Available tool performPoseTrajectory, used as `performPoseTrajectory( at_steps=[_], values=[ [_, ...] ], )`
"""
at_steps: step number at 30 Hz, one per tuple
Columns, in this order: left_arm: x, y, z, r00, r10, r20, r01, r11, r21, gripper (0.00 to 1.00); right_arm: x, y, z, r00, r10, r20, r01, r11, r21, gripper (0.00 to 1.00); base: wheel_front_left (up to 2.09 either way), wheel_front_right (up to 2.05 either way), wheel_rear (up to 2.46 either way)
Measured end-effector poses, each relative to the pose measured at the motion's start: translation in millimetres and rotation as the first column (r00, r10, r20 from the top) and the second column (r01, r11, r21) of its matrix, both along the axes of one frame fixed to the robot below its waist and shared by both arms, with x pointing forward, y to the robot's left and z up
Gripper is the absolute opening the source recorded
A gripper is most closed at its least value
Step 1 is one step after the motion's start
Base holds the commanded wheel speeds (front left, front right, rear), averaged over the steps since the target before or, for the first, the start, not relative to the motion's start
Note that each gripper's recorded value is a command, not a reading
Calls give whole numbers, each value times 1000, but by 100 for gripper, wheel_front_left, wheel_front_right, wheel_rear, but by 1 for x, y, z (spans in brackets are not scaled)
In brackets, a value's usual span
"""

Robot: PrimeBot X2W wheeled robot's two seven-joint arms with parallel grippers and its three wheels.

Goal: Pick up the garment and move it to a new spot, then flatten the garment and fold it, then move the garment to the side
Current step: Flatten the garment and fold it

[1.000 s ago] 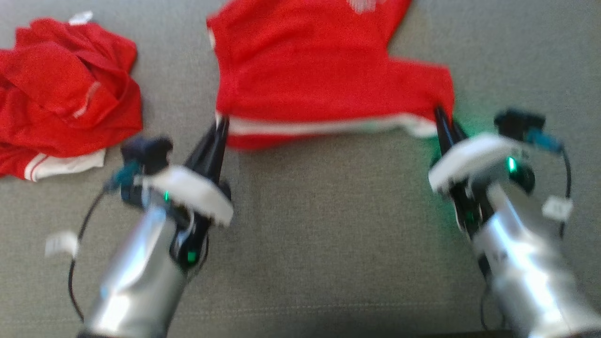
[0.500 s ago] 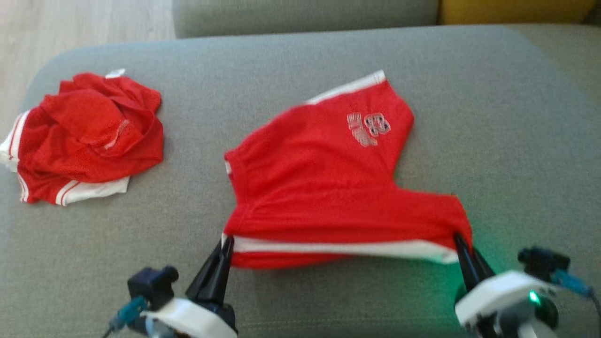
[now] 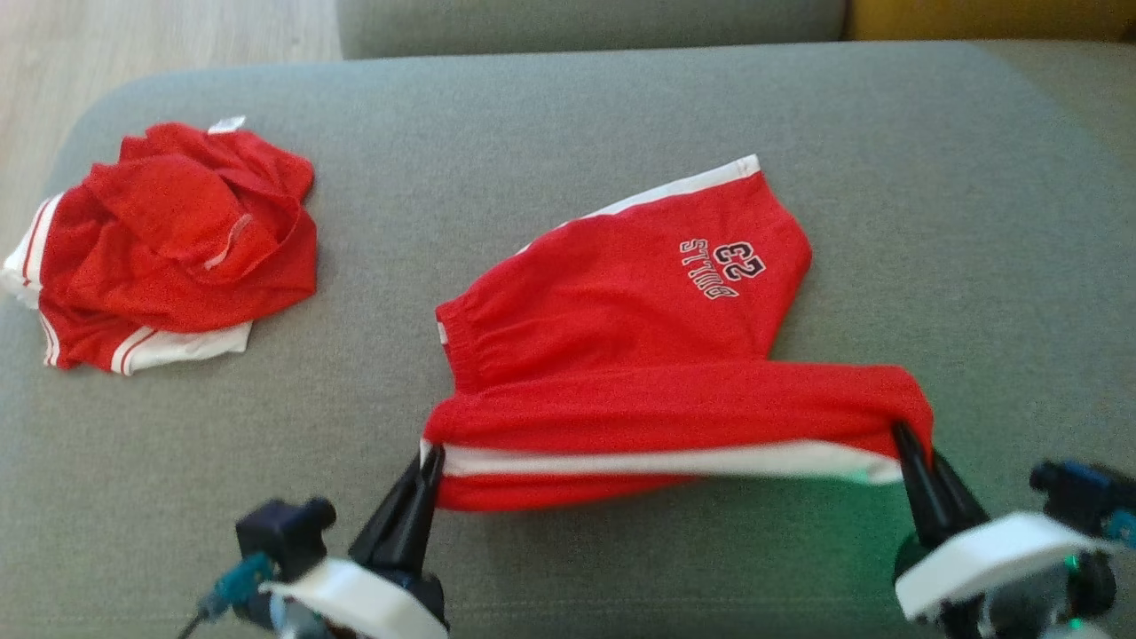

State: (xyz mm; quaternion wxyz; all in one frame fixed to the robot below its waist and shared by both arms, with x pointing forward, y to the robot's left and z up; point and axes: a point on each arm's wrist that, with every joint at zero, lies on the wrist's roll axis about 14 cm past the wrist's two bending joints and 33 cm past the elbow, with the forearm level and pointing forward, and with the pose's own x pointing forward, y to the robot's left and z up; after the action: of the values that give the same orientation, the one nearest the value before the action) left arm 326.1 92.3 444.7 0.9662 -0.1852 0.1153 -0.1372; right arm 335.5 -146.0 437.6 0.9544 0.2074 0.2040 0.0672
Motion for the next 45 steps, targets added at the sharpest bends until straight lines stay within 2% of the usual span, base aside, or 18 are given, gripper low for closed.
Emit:
performPoseTrajectory(
  at_steps=[3, 9, 17, 24, 31, 32, 33, 34, 42, 45],
  values=[
    [15, 1, 3, 1000, -1, 4, 1, 1000, 0, 0, 21, 5, 5, 1000, 23, 16, -22, 1000, -5, 0, 0, 0, 0],
    [65, 3, 18, 998, -18, 58, 18, 1000, -4, 0, 89, 25, 17, 994, 94, 59, -92, 995, -29, 0, 0, 0, 0],
    [104, -2, -2, 999, -38, 3, 38, 999, -14, 0, 162, 50, -10, 983, 181, -8, -181, 982, -46, 0, 0, 0, 0],
    [122, 2, -18, 999, -23, -22, 23, 1000, -16, 0, 199, 66, -35, 972, 227, -53, -230, 971, -62, 0, 0, 0, 0],
    [135, 5, -26, 1000, 10, -22, -11, 999, -46, 0, 224, 67, -37, 974, 225, -12, -225, 970, -89, 0, 0, 0, 0],
    [136, 5, -27, 1000, 12, -24, -14, 999, -49, 22, 225, 66, -38, 974, 226, -10, -226, 970, -91, 1, 0, 0, 0],
    [136, 5, -29, 999, 15, -30, -17, 999, -50, 48, 225, 67, -39, 974, 227, -10, -227, 970, -92, 95, 0, 0, 0],
    [136, 5, -30, 999, 17, -35, -19, 998, -52, 100, 223, 67, -41, 973, 229, -11, -229, 969, -92, 100, 0, 0, 0],
    [132, -3, -24, 1000, -10, -1, 10, 1000, -26, 100, 210, 66, -24, 970, 228, 90, -218, 970, -103, 100, 0, 0, 0],
    [130, 5, -13, 999, 21, 42, -22, 1000, 12, 100, 198, 58, -15, 966, 217, 142, -200, 972, -124, 100, 0, 0, 0]
  ],
)
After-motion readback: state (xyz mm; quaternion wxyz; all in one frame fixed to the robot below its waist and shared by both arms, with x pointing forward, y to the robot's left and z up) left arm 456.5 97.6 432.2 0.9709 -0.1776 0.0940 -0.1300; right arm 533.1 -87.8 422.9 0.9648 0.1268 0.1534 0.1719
